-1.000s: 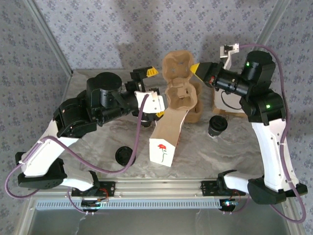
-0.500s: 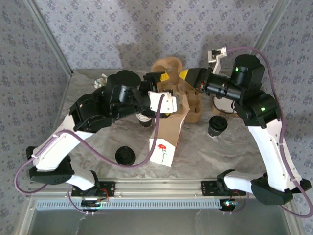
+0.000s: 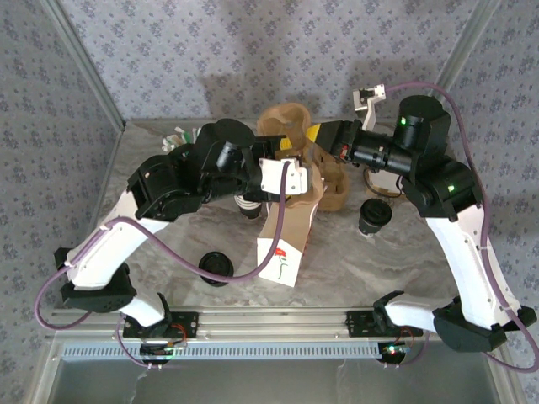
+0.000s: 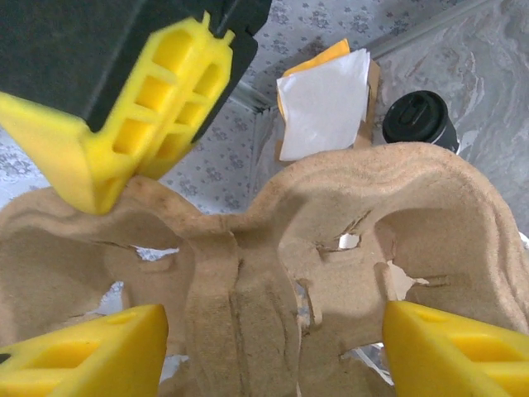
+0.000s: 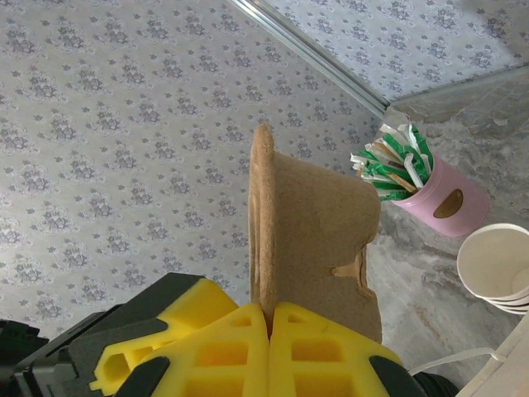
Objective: Pack the takeout coffee
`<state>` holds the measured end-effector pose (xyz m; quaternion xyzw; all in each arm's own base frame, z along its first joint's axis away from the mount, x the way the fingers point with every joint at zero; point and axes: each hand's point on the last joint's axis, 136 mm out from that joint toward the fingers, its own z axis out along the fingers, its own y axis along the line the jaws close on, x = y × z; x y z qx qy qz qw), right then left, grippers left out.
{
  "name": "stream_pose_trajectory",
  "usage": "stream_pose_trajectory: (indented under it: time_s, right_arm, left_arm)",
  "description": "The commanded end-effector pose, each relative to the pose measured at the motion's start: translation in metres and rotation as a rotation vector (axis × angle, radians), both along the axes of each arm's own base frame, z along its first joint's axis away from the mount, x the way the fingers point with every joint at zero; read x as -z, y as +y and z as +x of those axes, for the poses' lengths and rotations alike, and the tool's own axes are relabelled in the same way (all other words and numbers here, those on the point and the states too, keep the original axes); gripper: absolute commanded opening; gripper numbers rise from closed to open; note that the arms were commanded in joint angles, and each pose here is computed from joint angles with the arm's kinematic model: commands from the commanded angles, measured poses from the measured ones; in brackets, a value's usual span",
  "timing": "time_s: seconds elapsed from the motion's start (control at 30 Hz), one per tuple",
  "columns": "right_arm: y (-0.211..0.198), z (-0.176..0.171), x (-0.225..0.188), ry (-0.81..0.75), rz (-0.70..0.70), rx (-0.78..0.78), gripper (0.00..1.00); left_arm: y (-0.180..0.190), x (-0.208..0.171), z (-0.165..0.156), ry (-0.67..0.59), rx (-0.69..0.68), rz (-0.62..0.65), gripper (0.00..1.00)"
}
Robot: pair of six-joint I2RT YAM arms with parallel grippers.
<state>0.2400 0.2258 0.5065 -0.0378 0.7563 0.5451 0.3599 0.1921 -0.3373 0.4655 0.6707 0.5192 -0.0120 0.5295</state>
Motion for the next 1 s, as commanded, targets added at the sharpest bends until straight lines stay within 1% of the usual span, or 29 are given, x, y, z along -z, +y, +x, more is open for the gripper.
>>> stream_pose_trajectory:
  time_s: [0.0, 0.17, 0.37, 0.6, 0.7, 0.8, 0.97]
  right_arm:
    - [0.002, -0.005, -0.002, -0.023, 0.0, -0.018, 0.0]
    - [0.005, -0.008, 0.0, -0.021, -0.001, -0.034, 0.0]
    - [0.004, -0.011, -0.002, -0.025, 0.002, -0.038, 0.0]
    - [0.005, -0.011, -0.002, -0.028, 0.007, -0.04, 0.0]
    - [0.005, -0.011, -0.003, -0.031, 0.012, -0.04, 0.0]
    - [0.005, -0.011, -0.002, -0.029, 0.012, -0.039, 0.02]
    - [0.004, -0.011, -0.003, -0.032, 0.015, -0.035, 0.04]
  left_arm:
    - [0.0, -0.003, -0.002, 0.023, 0.001, -0.013, 0.68]
    - [-0.003, 0.001, 0.004, 0.008, -0.012, 0.003, 0.68]
    - [-0.001, 0.009, 0.012, -0.014, -0.049, 0.034, 0.6]
    - [-0.003, 0.005, 0.017, -0.028, -0.067, 0.021, 0.53]
    - [-0.005, 0.006, 0.018, -0.032, -0.07, 0.022, 0.52]
    - [-0.004, 0.006, 0.019, -0.036, -0.075, 0.022, 0.5]
    - [-0.005, 0.004, 0.019, -0.036, -0.077, 0.014, 0.43]
